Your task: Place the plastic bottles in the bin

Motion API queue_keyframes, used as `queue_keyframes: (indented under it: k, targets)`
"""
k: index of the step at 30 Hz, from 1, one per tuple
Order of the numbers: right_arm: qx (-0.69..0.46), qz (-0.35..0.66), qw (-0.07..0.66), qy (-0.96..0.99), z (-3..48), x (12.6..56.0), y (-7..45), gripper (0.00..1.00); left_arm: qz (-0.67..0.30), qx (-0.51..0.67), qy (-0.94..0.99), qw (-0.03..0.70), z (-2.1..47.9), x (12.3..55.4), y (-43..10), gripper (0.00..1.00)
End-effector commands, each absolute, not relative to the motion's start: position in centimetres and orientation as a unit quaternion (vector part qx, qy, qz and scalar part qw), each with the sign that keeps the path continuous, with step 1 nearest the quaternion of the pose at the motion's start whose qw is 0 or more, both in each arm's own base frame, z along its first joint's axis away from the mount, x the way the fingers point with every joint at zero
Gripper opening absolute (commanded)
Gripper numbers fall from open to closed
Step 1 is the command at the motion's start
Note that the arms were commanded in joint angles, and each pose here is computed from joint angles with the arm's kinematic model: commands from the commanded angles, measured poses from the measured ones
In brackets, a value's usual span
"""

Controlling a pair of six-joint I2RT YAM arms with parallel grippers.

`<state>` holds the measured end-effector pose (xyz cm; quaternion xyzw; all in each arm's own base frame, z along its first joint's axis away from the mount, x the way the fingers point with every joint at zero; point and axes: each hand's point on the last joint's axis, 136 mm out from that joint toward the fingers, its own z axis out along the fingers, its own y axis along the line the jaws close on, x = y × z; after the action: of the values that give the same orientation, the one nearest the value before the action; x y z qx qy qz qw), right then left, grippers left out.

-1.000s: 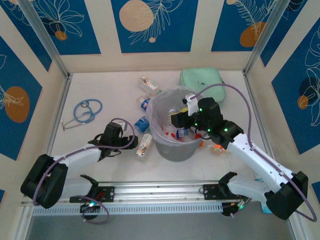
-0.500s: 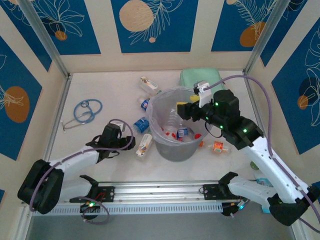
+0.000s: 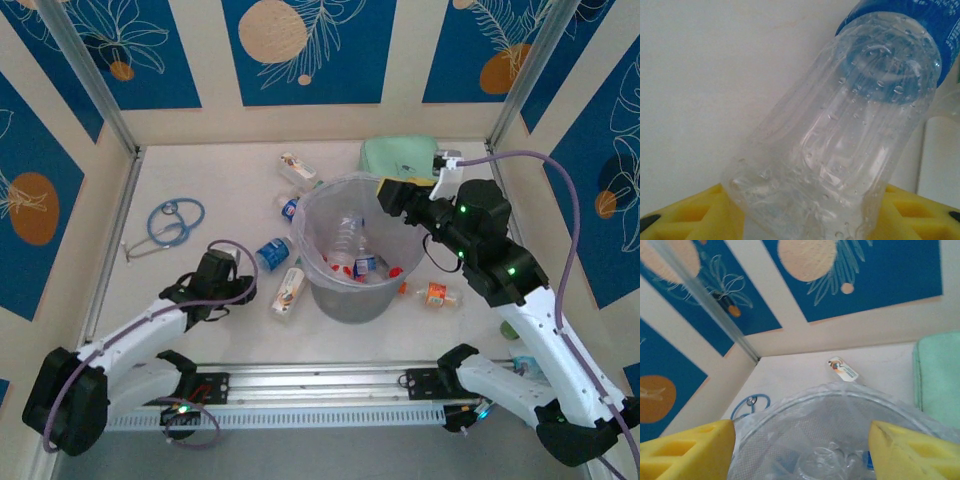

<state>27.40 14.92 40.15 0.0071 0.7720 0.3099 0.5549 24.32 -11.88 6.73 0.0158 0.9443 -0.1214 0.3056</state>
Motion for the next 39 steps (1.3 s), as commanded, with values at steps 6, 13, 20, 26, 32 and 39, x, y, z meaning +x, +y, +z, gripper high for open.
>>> queue_keyframes:
  k: [6, 13, 20, 26, 32, 39]
  targets:
    - [0.07, 0.325, 0.544, 0.77, 40.1, 27.5, 12.9, 0.71, -0.171, 0.028, 0.91, 0.378, 14.7, 26.0, -13.3, 0.42]
    - [-0.025, 0.355, 0.551, 0.755, 41.5, 27.8, 15.1, 0.69, -0.221, 0.034, 0.88, 0.419, 19.4, 26.7, -14.8, 0.41]
    - [-0.14, 0.404, 0.525, 0.736, 42.6, 26.9, 19.3, 0.68, -0.289, 0.038, 0.836, 0.465, 22.4, 27.4, -16.6, 0.39]
    - [-0.185, 0.41, 0.507, 0.735, 42.7, 27.6, 21.4, 0.71, -0.346, 0.063, 0.796, 0.493, 25.9, 27.8, -18.6, 0.37]
    - [-0.208, 0.426, 0.485, 0.735, 42.9, 30.0, 24.2, 0.82, -0.307, -0.01, 0.763, 0.568, 28.3, 28.5, -15.0, 0.36]
    - [-0.187, 0.383, 0.488, 0.762, 41.6, 31.6, 24.0, 0.83, -0.162, 0.038, 0.841, 0.515, 24.6, 29.2, -13.1, 0.56]
